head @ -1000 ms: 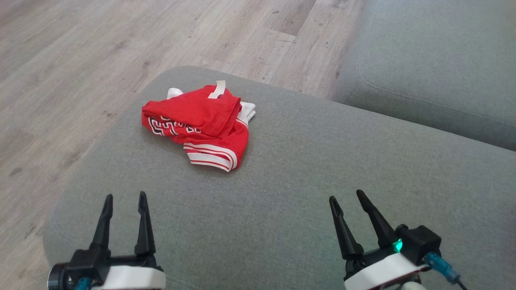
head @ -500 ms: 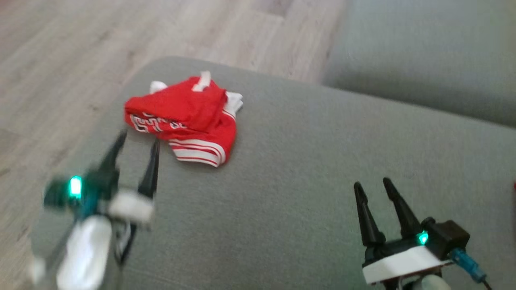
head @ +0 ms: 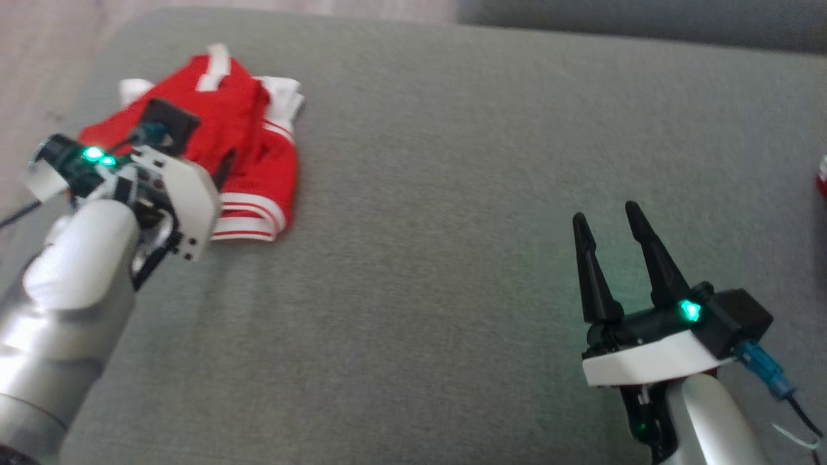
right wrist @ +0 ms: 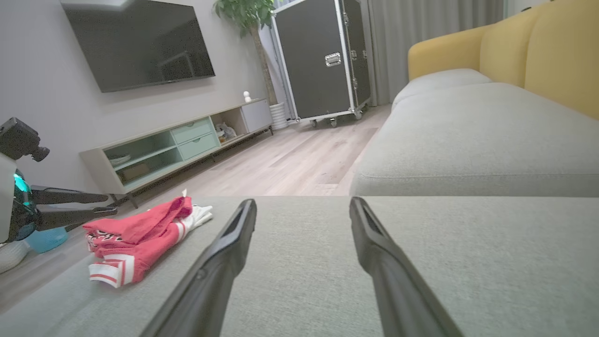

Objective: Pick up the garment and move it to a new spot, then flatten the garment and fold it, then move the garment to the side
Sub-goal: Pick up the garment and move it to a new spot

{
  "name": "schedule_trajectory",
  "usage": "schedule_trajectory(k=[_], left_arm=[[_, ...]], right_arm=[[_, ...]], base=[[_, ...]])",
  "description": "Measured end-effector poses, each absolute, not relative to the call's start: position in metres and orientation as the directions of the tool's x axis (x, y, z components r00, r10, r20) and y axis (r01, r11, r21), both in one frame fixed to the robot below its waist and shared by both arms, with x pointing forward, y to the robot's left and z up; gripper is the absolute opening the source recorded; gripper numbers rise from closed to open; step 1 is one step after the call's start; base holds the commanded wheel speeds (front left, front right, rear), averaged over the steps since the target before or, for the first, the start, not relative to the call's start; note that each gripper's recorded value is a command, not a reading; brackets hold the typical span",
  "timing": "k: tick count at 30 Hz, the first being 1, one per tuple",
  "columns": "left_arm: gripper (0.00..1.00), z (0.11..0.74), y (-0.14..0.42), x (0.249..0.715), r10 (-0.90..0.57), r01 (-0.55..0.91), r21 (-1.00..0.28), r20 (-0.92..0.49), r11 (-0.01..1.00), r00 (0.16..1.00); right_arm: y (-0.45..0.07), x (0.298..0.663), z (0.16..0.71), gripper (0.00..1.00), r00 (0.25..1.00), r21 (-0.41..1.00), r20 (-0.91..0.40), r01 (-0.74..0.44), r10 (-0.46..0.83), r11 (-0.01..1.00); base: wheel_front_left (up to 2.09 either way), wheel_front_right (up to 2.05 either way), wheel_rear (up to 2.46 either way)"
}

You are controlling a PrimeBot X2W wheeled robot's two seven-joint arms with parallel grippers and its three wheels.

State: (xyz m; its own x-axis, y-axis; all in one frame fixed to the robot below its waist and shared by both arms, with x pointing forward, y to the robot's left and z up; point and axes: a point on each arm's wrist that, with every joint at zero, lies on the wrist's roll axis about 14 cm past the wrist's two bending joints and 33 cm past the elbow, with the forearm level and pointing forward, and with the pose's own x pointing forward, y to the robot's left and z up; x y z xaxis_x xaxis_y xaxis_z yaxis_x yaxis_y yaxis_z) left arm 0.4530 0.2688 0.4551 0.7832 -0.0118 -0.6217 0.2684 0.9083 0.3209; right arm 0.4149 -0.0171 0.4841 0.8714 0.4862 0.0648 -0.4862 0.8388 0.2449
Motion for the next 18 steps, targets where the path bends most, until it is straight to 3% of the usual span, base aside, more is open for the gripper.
schedule_trajectory(k=[10, 18], left_arm=[[1.0, 0.407, 0.268, 0.478, 0.008, 0.319, 0.307, -0.731, 0.896, 0.682], [1.0, 0.39, 0.276, 0.484, 0.044, 0.312, 0.321, -0.757, 0.894, 0.652]], right_arm=[[-0.05, 0.428, 0.463, 1.0, 0.915, 0.245, 0.014, -0.393, 0.402, 0.886], [-0.059, 0.431, 0.456, 1.0, 0.924, 0.237, -0.003, -0.37, 0.382, 0.898]], base=[[0.0, 0.0, 0.0], [0.0, 0.0, 0.0]])
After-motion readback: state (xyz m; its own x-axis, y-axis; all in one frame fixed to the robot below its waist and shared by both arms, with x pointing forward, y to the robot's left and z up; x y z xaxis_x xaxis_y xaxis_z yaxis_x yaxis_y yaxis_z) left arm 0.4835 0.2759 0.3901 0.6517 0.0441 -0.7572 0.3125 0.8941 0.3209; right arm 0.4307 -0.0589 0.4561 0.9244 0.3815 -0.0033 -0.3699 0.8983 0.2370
